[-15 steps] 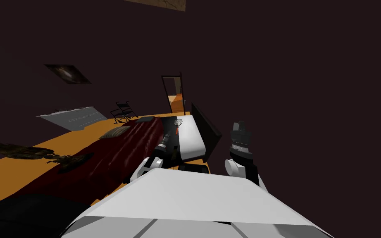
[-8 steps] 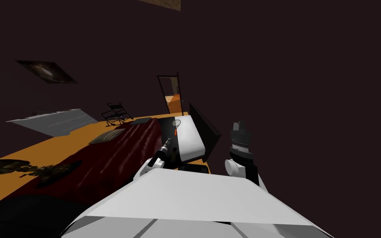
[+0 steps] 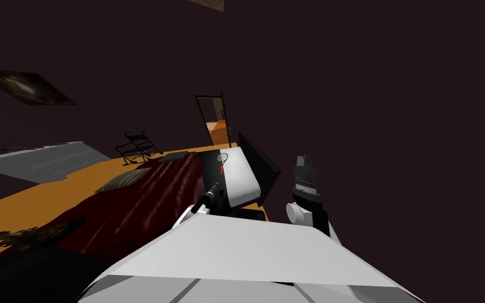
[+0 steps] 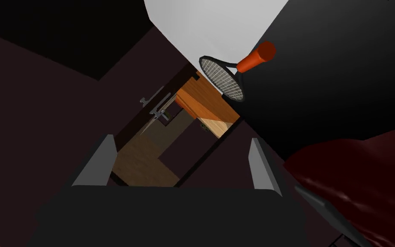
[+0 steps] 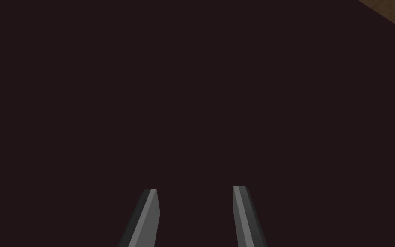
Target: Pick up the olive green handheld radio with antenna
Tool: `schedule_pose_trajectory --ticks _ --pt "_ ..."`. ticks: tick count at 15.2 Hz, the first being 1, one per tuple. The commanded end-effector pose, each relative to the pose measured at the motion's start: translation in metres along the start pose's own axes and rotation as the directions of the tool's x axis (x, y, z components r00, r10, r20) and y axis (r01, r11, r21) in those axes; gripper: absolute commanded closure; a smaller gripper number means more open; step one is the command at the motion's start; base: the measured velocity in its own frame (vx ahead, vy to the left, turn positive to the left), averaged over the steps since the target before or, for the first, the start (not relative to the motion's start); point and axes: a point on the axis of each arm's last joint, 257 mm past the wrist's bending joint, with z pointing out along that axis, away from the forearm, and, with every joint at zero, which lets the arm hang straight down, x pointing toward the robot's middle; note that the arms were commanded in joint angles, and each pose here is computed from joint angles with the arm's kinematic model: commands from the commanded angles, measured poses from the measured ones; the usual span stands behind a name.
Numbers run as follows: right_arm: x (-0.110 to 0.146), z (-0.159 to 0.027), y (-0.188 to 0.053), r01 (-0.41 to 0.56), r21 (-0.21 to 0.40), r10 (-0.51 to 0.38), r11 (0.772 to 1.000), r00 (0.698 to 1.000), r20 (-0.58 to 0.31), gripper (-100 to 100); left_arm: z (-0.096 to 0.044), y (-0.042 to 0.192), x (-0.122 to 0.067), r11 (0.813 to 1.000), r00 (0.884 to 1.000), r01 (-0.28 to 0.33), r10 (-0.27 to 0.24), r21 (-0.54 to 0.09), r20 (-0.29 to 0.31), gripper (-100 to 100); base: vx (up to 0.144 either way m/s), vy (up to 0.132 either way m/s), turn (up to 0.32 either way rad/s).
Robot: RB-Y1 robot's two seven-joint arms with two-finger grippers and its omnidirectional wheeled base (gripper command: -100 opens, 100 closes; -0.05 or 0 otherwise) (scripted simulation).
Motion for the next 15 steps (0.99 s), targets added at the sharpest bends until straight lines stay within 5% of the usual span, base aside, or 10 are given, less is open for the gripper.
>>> schedule_pose_trajectory --ticks 1,8,9,11,12,14,15 --pt "0.0 0.0 0.0 0.0 0.0 0.0 1.0 1.0 0.0 0 0.001 0.028 0.024 0.997 0.998 -0.033 0.028 -0.072 -0.064 -100 0.029 0.039 -0.128" --pt "0.0 0.0 0.0 0.0 0.0 0.0 1.0 1.0 0.0 0 -0.007 0.075 0.065 0.976 0.981 -0.091 0.054 -0.199 -0.187 -100 0.024 0.033 -0.098" --pt "0.0 0.0 0.0 0.0 0.0 0.0 1.0 1.0 0.0 0 -0.011 0.091 0.081 0.964 0.97 -0.121 0.064 -0.236 -0.234 -100 0.027 0.027 -0.098" --pt "0.0 0.0 0.0 0.0 0.0 0.0 1.0 1.0 0.0 0 -0.013 0.094 0.083 0.961 0.968 -0.124 0.062 -0.247 -0.243 -100 0.025 0.026 -0.073" --pt "0.0 0.0 0.0 0.0 0.0 0.0 1.0 1.0 0.0 0 -0.018 0.109 0.098 0.949 0.955 -0.153 0.07 -0.277 -0.288 -100 0.025 0.022 -0.094" --pt "0.0 0.0 0.0 0.0 0.0 0.0 1.0 1.0 0.0 0 -0.02 0.113 0.1 0.944 0.952 -0.157 0.067 -0.29 -0.298 -100 0.023 0.023 -0.083" --pt "0.0 0.0 0.0 0.0 0.0 0.0 1.0 1.0 0.0 0 -0.028 0.129 0.116 0.927 0.934 -0.19 0.07 -0.323 -0.35 -100 0.022 0.027 -0.097"
